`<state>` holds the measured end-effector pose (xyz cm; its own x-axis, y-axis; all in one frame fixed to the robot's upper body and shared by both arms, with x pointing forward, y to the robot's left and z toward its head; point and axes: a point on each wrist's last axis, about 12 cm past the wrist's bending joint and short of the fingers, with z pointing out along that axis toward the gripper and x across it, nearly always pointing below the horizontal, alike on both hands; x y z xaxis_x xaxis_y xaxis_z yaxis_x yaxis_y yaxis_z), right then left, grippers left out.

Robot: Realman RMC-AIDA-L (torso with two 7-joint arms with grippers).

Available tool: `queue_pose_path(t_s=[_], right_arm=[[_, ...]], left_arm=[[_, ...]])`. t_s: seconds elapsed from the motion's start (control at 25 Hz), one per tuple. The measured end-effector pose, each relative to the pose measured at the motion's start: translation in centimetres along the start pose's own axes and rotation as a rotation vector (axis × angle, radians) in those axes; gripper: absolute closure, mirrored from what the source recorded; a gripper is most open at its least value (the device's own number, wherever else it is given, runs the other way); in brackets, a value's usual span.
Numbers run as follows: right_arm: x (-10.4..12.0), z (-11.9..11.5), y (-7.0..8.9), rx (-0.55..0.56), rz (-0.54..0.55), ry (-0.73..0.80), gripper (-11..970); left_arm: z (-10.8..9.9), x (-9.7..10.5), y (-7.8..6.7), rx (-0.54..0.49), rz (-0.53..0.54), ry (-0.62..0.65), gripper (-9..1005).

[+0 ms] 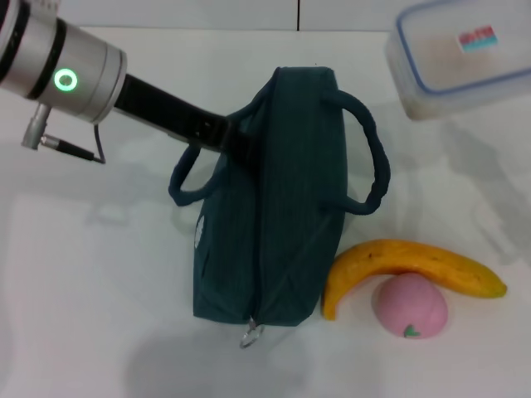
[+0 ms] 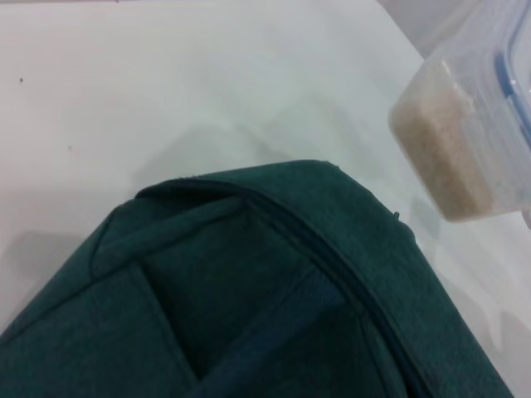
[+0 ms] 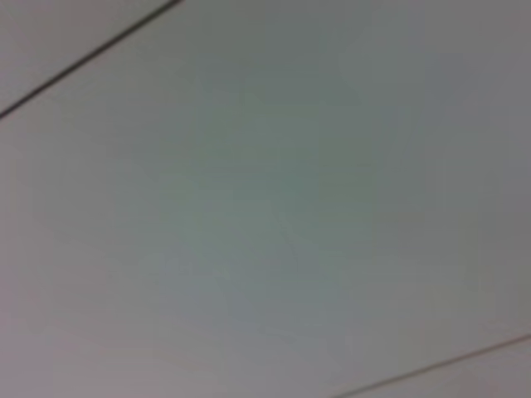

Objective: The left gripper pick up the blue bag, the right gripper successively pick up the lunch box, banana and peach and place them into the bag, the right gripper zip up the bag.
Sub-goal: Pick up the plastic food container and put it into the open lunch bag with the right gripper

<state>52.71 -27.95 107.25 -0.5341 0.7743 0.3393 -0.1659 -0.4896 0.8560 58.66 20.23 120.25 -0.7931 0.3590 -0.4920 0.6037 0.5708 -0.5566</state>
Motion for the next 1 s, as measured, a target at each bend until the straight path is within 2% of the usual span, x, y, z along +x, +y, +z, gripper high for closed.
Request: queue_pose_path(t_s=[0.32, 0.52, 0.76, 1.0], right_arm=[[1.7, 4.0, 0.6, -0.065, -0.005, 0.143, 860], [3.0, 6.3, 0.3, -0.052, -0.030, 0.226, 860], [3.2, 6.8, -1.0, 0.051, -0.116, 0.244, 860], [2.7, 5.2, -2.0, 0.149, -0.195, 0.251, 860]], left_arm=[[-0.3, -1.8, -1.2, -0.008, 0.022, -0.005, 944], [-0.4, -2.4, -1.7, -0.008, 0.038, -0.011, 944], [-0.2, -2.8, -2.1, -0.002, 0.052, -0.010, 944], [-0.3, -2.8, -2.1, -0.003, 0.052, -0.011, 944]])
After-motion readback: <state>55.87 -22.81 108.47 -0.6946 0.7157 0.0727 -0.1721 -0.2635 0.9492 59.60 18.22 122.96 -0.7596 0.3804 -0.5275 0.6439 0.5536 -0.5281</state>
